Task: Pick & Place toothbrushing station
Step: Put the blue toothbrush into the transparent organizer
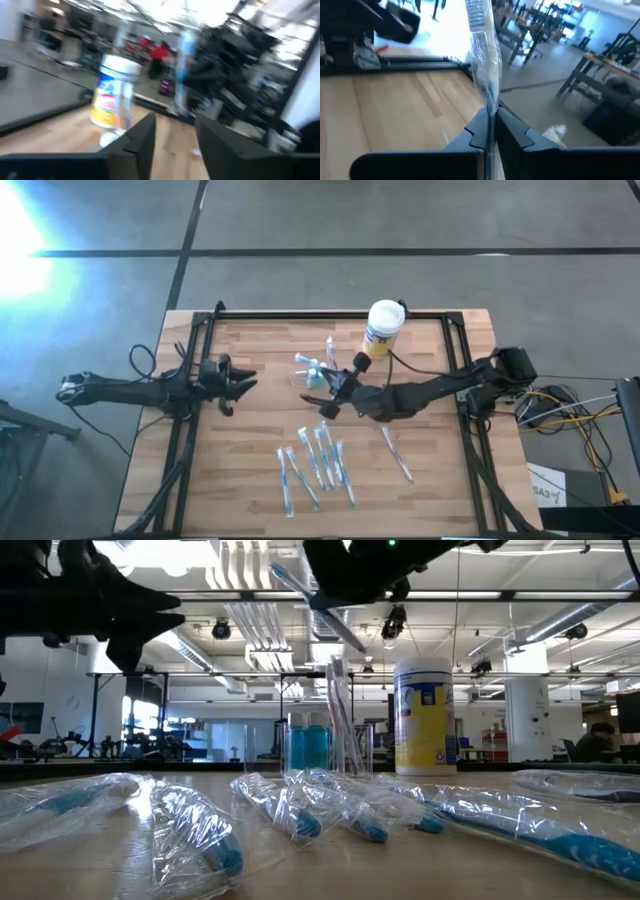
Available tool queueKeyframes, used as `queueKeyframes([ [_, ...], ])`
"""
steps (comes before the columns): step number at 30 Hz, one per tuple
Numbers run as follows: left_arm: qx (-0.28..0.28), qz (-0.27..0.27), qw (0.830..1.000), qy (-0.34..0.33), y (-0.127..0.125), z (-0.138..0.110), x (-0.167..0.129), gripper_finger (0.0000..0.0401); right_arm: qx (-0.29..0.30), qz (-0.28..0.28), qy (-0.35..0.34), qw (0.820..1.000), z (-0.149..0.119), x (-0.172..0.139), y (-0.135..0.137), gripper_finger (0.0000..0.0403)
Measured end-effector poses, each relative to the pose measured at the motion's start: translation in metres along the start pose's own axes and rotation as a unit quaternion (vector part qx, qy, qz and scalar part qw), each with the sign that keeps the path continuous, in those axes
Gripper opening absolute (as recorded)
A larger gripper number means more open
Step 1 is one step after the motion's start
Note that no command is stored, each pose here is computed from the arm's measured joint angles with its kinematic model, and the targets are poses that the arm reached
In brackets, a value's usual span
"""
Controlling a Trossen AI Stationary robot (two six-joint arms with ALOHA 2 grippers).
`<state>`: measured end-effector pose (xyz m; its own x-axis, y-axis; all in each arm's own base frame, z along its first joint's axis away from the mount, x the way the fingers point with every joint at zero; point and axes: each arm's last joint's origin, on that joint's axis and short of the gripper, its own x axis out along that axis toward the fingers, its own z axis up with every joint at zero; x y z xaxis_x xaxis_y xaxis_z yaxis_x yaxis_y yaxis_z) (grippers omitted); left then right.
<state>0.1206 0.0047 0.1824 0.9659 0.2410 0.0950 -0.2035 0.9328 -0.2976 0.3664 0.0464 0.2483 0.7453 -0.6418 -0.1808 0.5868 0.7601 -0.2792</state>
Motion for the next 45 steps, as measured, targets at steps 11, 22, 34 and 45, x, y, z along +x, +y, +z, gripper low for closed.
queueKeyframes([
  [11, 0.014, -0.014, 1.0, -0.021, -0.004, 0.005, 0.009, 0.0189, -0.014, -0.009, -0.041, 0.999, -0.008, 0.021, 0.023, 0.0018],
  [22, 0.044, -0.024, 0.999, 0.019, -0.018, 0.019, 0.04, 0.0173, -0.049, 0.0, -0.043, 0.998, -0.007, 0.044, 0.052, 0.0018],
  [34, 0.012, -0.013, 1.0, -0.023, -0.025, 0.023, 0.063, 0.0172, -0.076, -0.029, -0.045, 0.996, 0.003, 0.053, 0.06, 0.0018],
  [45, 0.013, -0.001, 1.0, -0.024, -0.032, 0.021, 0.091, 0.0172, -0.069, -0.033, -0.047, 0.996, 0.005, 0.053, 0.06, 0.0018],
])
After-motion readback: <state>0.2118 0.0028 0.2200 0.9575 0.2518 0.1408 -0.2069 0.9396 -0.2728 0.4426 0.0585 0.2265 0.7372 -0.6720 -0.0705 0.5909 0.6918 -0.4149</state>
